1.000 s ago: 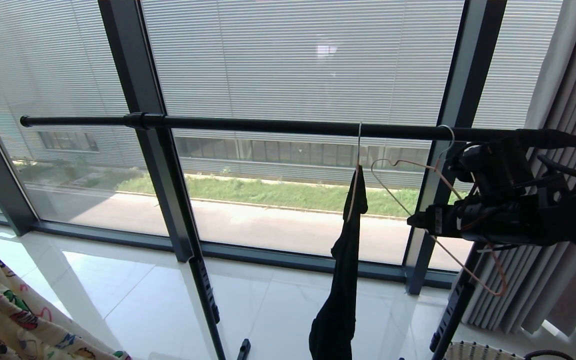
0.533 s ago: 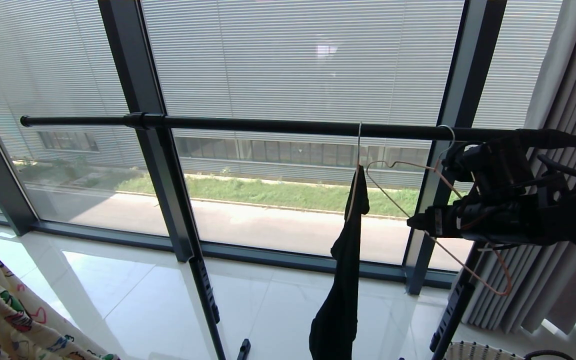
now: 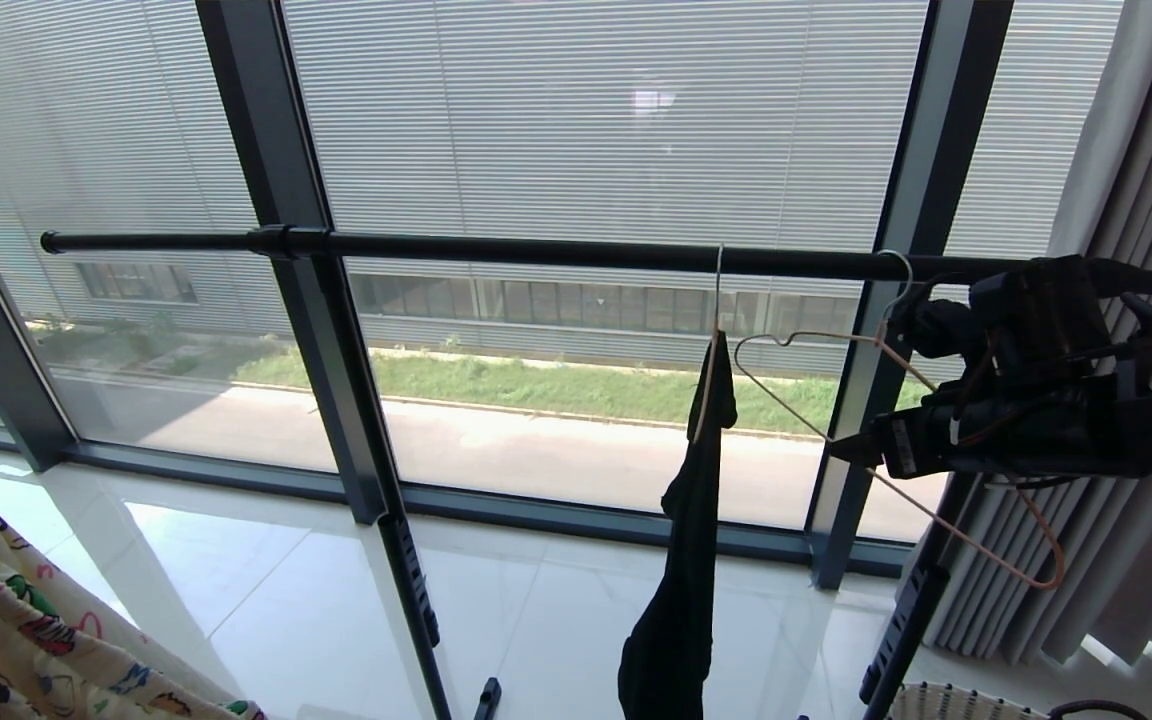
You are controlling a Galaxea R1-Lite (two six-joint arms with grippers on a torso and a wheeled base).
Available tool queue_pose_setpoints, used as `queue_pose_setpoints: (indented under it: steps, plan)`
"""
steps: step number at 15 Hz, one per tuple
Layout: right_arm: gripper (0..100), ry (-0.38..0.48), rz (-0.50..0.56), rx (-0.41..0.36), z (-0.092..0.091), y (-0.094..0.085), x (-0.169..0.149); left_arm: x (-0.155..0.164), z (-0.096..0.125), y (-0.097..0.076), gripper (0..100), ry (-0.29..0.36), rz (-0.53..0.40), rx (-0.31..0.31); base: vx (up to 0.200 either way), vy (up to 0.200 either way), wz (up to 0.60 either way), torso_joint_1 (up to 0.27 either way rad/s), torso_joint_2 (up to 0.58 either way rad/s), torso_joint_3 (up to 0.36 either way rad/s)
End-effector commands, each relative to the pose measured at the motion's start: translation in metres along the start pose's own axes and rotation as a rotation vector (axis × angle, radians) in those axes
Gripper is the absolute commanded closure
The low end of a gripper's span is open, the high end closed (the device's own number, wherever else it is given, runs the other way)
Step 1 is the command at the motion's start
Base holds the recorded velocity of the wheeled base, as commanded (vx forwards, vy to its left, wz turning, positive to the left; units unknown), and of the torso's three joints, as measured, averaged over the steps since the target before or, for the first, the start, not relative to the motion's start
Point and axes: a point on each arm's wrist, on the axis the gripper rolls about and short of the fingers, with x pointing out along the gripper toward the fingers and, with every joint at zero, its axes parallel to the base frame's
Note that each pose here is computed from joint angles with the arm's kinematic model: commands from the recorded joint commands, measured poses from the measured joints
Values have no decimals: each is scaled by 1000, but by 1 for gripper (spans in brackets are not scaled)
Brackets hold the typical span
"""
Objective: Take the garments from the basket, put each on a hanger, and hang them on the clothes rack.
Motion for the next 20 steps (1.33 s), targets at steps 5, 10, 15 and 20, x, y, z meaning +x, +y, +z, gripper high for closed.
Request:
queue_pose_setpoints:
  steps: [5, 10, 15, 20]
  plan:
    - [0, 7, 34, -46, -6, -15, -7, -1, 1, 1, 100, -3, 1, 12, 0, 0, 0, 0, 0, 0]
    - [0, -3, 67, -62, -26, -16, -3, 0, 1, 0, 100, -3, 1, 16, 0, 0, 0, 0, 0, 0]
    - [100, -23, 96, -56, -24, -17, -2, 1, 2, 0, 100, 0, -1, 19, 0, 0, 0, 0, 0, 0]
    - [100, -46, 97, -52, -21, -18, -2, 1, 1, 0, 100, 2, -1, 20, 0, 0, 0, 0, 0, 0]
